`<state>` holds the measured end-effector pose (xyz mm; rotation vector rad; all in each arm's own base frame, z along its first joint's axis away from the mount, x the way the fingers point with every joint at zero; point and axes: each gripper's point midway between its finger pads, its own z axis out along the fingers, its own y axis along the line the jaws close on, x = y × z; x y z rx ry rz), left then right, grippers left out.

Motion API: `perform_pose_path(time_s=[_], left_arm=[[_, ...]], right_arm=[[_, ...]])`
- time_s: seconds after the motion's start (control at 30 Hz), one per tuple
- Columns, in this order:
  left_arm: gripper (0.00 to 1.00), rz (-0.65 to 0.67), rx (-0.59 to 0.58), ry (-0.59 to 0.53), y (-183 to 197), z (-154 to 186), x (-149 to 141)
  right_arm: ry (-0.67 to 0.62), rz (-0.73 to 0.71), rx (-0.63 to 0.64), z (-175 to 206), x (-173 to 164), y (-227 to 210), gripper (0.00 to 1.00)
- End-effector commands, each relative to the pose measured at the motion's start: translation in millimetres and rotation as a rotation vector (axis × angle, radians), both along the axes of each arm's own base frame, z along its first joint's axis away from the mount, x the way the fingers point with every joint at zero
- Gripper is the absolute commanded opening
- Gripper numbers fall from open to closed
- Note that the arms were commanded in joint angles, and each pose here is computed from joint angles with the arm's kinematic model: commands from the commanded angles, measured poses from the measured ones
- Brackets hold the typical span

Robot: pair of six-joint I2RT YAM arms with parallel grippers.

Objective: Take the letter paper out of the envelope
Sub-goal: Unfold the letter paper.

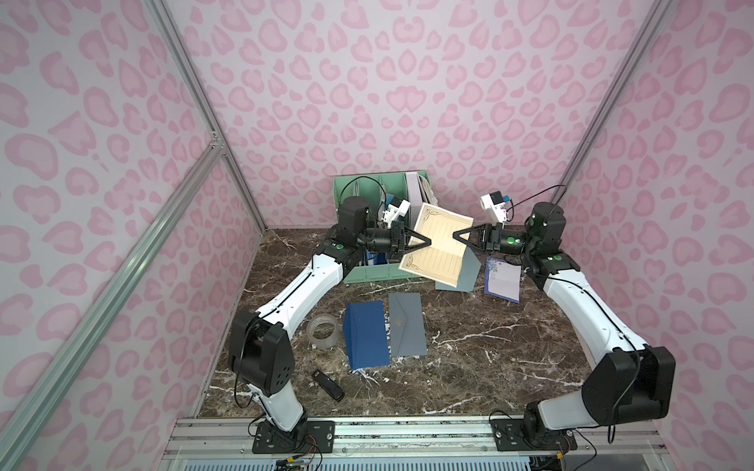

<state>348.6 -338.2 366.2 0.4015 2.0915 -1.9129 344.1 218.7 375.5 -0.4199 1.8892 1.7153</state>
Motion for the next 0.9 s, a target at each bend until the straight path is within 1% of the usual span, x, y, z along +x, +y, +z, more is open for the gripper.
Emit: perform_pose_path(time_s=[0.0,0.03,0.07,0.13,0.2,0.27,0.33,0.4,0.47,0.57,0.63,0.73,0.87], left_arm=[[0.01,-0.005,-0.027,-0.026,-0.9,11.0,-0.4],[0.0,-0.007,-0.031,-0.025,-0.8,12.3,-0.9],[0.0,-0.007,-0.034,-0.023,-0.8,12.8,-1.0],[0.0,-0.005,-0.044,-0.02,-1.2,14.6,-0.3],[0.0,-0.003,-0.053,-0.017,-1.9,17.2,0.8],[0.0,0.009,-0.053,-0.014,-2.2,18.5,3.6],[0.0,0.037,-0.043,0.004,-1.7,16.9,9.8],[0.0,0.053,-0.055,0.015,-2.5,19.1,14.2],[0.0,0.059,-0.073,0.024,-3.9,21.6,18.0],[0.0,0.056,-0.091,0.031,-6.2,23.6,21.3],[0.0,0.054,-0.093,0.034,-7.0,23.6,22.0],[0.0,0.051,-0.101,0.041,-8.2,23.8,22.8],[0.0,0.042,-0.112,0.046,-12.2,24.0,20.7]], right_arm=[[0.02,-0.061,-0.032,-11.4,10.8,-7.8,0.0],[0.032,-0.076,-0.034,-13.8,13.9,-10.9,0.0],[0.036,-0.086,-0.033,-15.3,16.2,-12.2,0.03],[0.059,-0.126,-0.043,-20.0,23.5,-15.7,0.2],[0.086,-0.136,-0.047,-24.9,26.4,-16.3,0.35],[0.079,-0.14,-0.038,-23.1,23.5,-16.2,0.47],[0.055,-0.122,-0.001,-16.5,12.5,-15.8,0.58],[0.033,-0.069,0.052,-8.9,-3.5,-11.5,0.66],[0.019,-0.028,0.094,-4.0,-17.5,-6.1,0.69],[0.021,-0.03,0.132,-2.1,-24.3,-4.0,0.69],[0.026,-0.035,0.156,-0.6,-23.5,-2.3,0.66],[0.033,-0.017,0.185,0.7,-22.5,2.3,0.55],[0.04,-0.02,0.195,-0.4,-17.2,3.8,0.36]])
